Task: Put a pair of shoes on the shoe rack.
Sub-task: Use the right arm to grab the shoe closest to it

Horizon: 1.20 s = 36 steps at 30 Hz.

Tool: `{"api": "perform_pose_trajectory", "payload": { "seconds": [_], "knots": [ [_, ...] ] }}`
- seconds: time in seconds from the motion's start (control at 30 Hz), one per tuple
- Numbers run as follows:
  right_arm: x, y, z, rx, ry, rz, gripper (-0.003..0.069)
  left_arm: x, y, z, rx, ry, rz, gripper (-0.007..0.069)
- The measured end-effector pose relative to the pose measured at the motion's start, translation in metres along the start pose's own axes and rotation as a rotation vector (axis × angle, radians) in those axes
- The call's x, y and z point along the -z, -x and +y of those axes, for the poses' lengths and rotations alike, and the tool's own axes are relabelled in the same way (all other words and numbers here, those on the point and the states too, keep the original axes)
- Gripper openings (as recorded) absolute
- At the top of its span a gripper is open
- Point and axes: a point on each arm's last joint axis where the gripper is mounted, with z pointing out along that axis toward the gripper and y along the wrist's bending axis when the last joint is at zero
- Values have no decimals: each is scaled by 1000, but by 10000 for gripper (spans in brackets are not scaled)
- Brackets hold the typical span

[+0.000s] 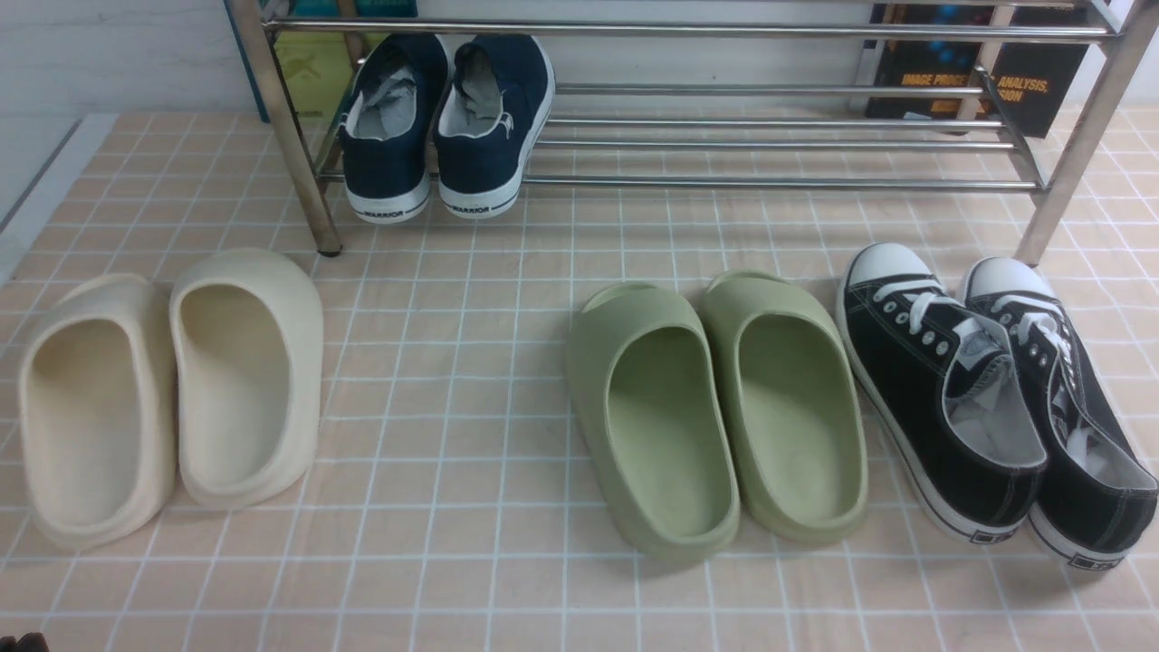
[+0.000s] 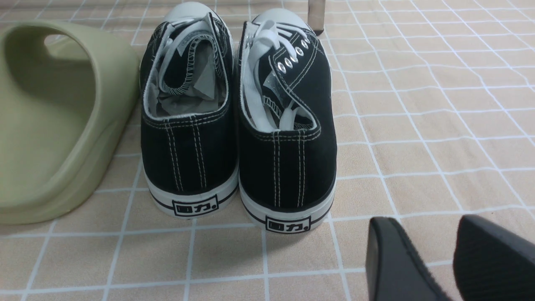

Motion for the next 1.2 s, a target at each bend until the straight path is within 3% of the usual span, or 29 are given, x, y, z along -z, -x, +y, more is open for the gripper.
{"api": "perform_pose_trajectory", "payload": {
  "seconds": [0.87, 1.2],
  "knots": [
    [0, 0, -1, 24, -9, -1, 239, 0, 0, 0, -6, 2, 0, 125],
    [0, 1, 4, -122, 48, -6, 239, 0, 0, 0, -6, 3, 1, 129]
  ]
}}
